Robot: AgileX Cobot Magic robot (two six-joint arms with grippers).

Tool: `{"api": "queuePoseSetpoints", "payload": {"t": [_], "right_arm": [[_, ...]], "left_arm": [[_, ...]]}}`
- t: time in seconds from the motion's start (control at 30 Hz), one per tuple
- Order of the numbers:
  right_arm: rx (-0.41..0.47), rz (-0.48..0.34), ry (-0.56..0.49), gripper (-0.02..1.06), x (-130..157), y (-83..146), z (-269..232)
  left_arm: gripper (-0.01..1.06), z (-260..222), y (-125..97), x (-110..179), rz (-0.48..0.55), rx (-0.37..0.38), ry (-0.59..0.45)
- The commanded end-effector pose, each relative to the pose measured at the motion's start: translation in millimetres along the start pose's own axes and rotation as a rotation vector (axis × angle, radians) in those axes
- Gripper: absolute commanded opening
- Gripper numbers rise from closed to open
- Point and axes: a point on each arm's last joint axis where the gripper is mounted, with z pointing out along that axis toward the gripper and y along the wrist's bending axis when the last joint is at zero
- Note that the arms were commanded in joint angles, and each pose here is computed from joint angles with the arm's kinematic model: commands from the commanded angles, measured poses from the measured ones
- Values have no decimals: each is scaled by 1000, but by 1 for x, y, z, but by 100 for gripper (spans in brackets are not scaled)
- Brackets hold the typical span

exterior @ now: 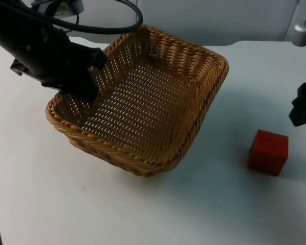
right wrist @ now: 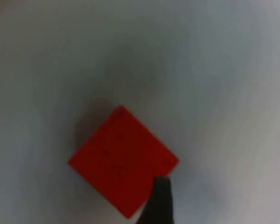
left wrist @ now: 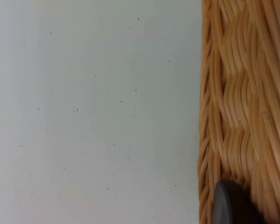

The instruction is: Pick up the basket with the left hand and place the cube into the basket with the right hand.

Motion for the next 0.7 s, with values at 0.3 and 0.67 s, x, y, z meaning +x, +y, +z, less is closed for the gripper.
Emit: {"api": "queuePoseSetpoints", "payload": {"t": [0.3,0.67], "right_arm": [[-55,9,7,74,-7,36,31],[-63,34,53,74,1,39,62]], "left_arm": [[0,-5,-3,-4,2,7,-34],[0,-5,-3,-4,2,8,-33]]}}
